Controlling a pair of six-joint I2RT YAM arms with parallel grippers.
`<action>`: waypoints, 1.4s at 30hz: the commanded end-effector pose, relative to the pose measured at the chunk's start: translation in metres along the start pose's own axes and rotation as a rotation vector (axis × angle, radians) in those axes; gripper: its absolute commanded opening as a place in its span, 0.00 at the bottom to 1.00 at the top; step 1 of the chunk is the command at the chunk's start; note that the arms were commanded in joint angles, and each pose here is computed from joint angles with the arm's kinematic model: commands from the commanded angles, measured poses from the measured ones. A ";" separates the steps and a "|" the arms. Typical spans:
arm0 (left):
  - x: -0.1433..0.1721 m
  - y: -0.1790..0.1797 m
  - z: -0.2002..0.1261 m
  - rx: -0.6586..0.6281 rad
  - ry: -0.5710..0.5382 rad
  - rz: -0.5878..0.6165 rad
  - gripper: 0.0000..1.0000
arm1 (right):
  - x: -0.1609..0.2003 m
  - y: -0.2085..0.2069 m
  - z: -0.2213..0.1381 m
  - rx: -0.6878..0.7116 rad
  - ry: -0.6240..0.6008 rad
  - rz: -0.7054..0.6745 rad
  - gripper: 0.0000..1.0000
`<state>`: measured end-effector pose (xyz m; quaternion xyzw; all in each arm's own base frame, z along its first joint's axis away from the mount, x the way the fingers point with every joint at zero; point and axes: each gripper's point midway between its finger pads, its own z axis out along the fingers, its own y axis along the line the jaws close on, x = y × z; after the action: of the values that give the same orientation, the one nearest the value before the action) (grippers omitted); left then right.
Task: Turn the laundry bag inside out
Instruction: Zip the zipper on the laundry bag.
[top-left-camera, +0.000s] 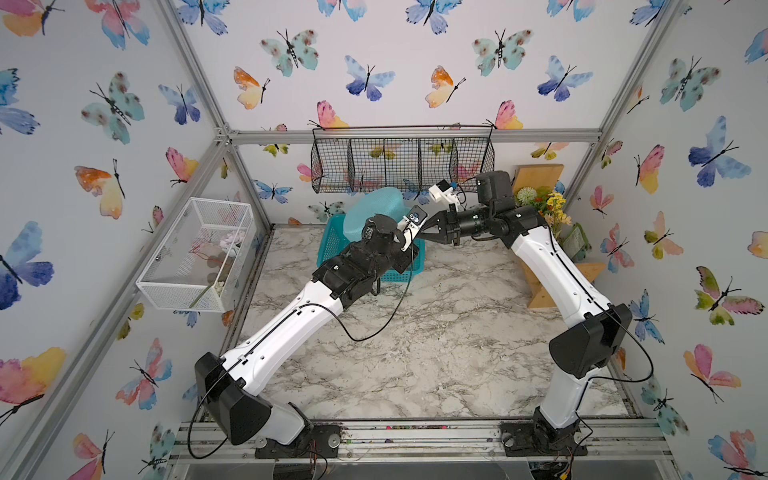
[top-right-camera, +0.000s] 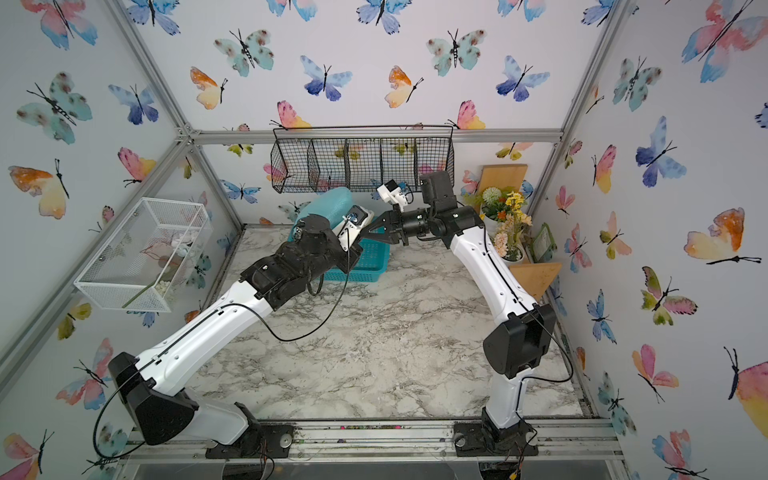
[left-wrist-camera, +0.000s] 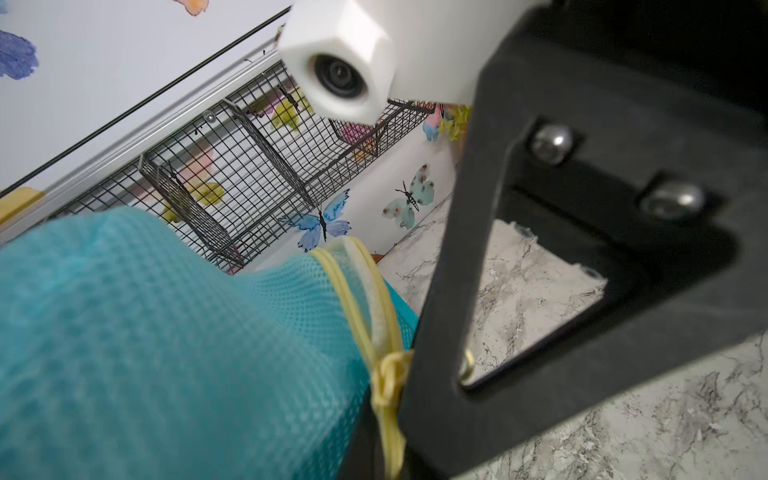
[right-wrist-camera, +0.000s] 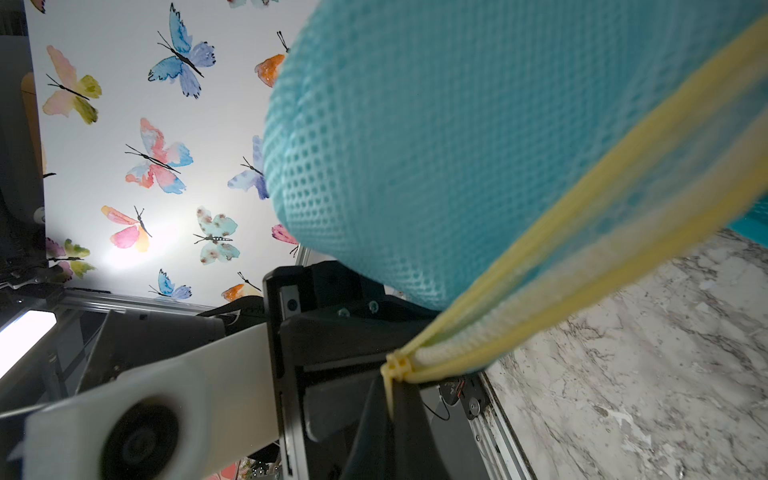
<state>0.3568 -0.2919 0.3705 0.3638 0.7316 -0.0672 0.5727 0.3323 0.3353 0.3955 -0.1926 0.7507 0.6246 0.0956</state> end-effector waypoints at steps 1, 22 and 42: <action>0.016 -0.002 -0.005 0.006 0.069 0.009 0.01 | -0.014 0.031 -0.020 -0.023 -0.054 -0.113 0.02; -0.075 0.020 -0.104 0.256 -0.184 -0.227 0.00 | -0.065 -0.061 -0.069 0.111 -0.190 -0.033 0.02; -0.022 -0.002 -0.040 0.402 -0.149 -0.406 0.99 | -0.029 0.021 -0.037 -0.014 -0.108 -0.114 0.02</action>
<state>0.3235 -0.2762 0.3823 0.3032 0.7476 -0.3316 0.4890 0.3737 0.3032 0.4120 -0.1776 0.7411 0.6291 0.1534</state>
